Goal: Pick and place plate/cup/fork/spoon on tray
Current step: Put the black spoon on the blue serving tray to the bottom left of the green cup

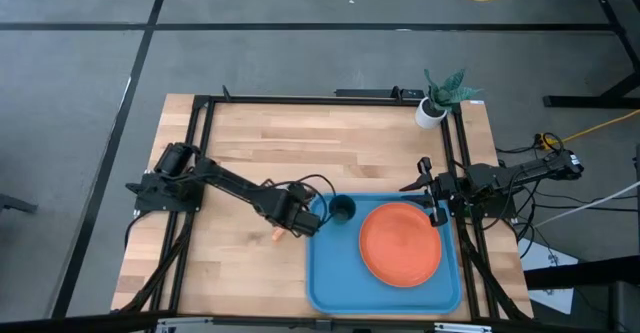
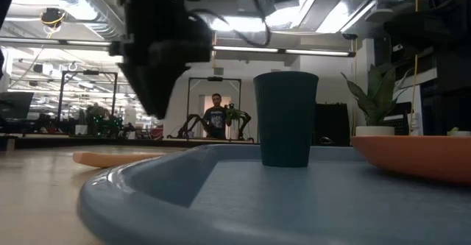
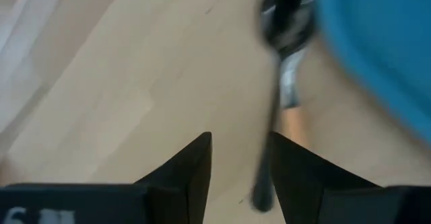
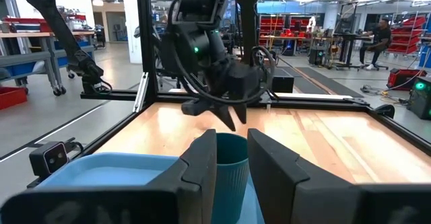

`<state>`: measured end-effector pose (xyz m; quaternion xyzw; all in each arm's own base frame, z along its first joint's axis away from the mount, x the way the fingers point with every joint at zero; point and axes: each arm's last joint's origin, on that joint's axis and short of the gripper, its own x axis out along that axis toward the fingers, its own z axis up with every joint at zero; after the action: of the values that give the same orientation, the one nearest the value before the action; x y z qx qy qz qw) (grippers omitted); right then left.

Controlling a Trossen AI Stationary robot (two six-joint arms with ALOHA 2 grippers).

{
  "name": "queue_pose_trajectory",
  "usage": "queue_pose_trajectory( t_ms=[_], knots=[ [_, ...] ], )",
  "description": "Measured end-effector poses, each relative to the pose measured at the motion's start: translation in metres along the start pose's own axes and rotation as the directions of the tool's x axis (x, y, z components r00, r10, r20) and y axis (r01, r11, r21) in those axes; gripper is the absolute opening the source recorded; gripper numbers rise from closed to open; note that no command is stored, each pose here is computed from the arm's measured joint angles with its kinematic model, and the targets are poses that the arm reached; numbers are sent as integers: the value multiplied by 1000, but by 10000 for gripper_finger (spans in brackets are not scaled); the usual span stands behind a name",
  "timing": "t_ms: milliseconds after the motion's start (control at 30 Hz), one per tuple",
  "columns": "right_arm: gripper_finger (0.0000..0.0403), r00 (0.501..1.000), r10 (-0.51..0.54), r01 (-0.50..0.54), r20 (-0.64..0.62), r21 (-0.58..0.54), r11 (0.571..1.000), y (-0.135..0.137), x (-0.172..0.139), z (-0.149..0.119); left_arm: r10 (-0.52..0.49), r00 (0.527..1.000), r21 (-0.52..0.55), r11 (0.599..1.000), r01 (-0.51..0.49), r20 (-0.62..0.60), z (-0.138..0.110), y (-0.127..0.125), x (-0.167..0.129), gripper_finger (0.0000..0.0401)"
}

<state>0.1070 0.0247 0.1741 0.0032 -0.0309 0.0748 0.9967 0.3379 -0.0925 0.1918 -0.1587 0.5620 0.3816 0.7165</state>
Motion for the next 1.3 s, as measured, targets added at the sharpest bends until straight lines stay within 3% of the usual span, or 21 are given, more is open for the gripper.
queue_pose_trajectory(
  t_ms=[167, 367, 600, 800, 967, 1067, 1300],
  knots=[
    [90, 1000, 0, 0, 0, 0, 1000, 0, 0, 0, -76, 996, 91, 993, 71, 51, 3, -10, 1, 137],
    [90, 1000, 0, 0, 0, -1, 1000, 0, 0, 0, 2, 991, 137, 990, -21, 134, -5, -7, 7, 137],
    [90, 1000, 0, 0, 0, 0, 1000, 0, 0, 0, 48, 992, 70, 996, -57, 115, -26, 20, 12, 137],
    [90, 1000, 0, 0, 0, 0, 1000, 0, 0, 0, -94, 979, 29, 996, 90, 183, -33, 36, 14, 137],
    [90, 1000, 0, 0, 1, 0, 1000, 0, 0, 0, -270, 941, -2, 961, 276, 204, -40, 41, 29, 137],
    [90, 1000, 0, 0, -1, -1, 1000, 0, 0, 0, -308, 925, -51, 944, 327, 224, -38, 40, 31, 137],
    [90, 1000, 0, 0, 0, 0, 1000, 0, 0, 0, -308, 915, -65, 940, 334, 259, -31, 38, 26, 137]
  ],
)
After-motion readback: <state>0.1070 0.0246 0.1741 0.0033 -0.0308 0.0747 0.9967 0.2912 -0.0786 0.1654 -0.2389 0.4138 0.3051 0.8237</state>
